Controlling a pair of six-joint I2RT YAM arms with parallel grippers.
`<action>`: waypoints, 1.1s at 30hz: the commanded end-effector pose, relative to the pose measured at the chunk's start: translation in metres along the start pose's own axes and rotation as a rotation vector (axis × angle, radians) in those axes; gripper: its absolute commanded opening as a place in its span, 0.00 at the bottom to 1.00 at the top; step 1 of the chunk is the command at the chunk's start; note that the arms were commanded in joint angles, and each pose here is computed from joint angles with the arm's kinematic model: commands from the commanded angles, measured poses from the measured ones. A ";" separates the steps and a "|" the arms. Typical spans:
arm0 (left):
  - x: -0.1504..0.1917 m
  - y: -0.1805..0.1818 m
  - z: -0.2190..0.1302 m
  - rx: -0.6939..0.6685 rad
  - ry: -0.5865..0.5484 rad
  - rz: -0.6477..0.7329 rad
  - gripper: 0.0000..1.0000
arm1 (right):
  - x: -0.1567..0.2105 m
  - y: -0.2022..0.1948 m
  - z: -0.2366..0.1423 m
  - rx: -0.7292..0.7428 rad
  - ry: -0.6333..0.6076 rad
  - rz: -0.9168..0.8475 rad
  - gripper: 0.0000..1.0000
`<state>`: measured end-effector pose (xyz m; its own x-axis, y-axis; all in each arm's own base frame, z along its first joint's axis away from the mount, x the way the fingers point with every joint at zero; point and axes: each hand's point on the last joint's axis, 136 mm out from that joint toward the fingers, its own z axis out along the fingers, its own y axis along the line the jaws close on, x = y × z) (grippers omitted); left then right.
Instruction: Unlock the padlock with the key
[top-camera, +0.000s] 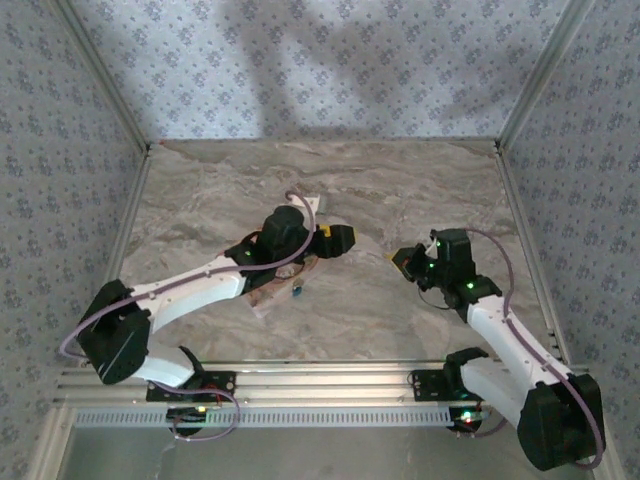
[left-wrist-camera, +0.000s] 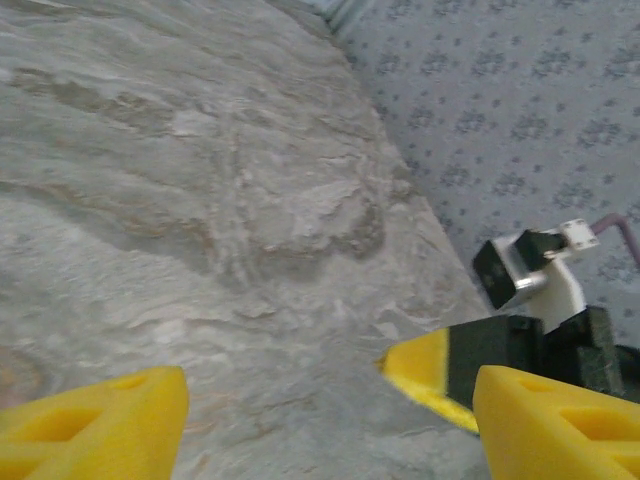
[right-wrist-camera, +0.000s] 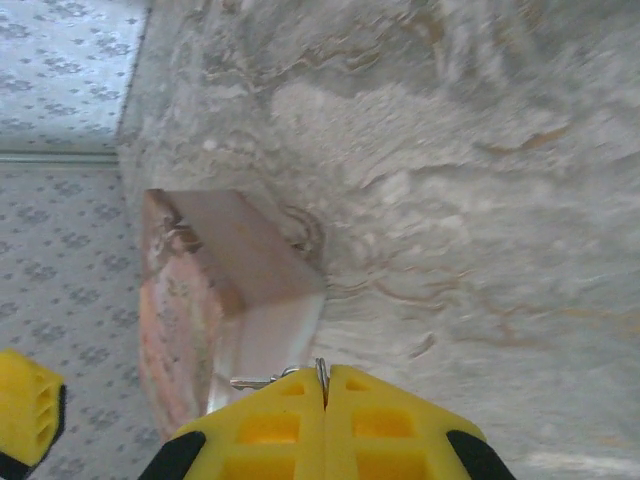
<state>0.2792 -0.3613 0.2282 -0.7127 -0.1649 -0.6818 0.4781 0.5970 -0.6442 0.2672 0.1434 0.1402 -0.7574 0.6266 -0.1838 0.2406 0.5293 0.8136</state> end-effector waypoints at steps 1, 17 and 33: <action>-0.005 -0.028 0.009 0.081 -0.003 0.025 0.72 | 0.004 0.021 -0.001 -0.058 -0.005 0.072 0.00; 0.025 -0.033 0.046 0.096 0.078 -0.004 0.53 | 0.014 0.054 0.000 -0.126 -0.003 0.108 0.00; 0.032 -0.033 0.055 0.099 0.102 -0.017 0.28 | 0.016 0.067 -0.002 -0.158 0.002 0.112 0.00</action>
<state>0.2701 -0.4182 0.1892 -0.7852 -0.0796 -0.6140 0.4757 0.5572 -0.6806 0.2641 0.1851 0.1715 -0.7448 0.6629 -0.0757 0.2577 0.3904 0.8838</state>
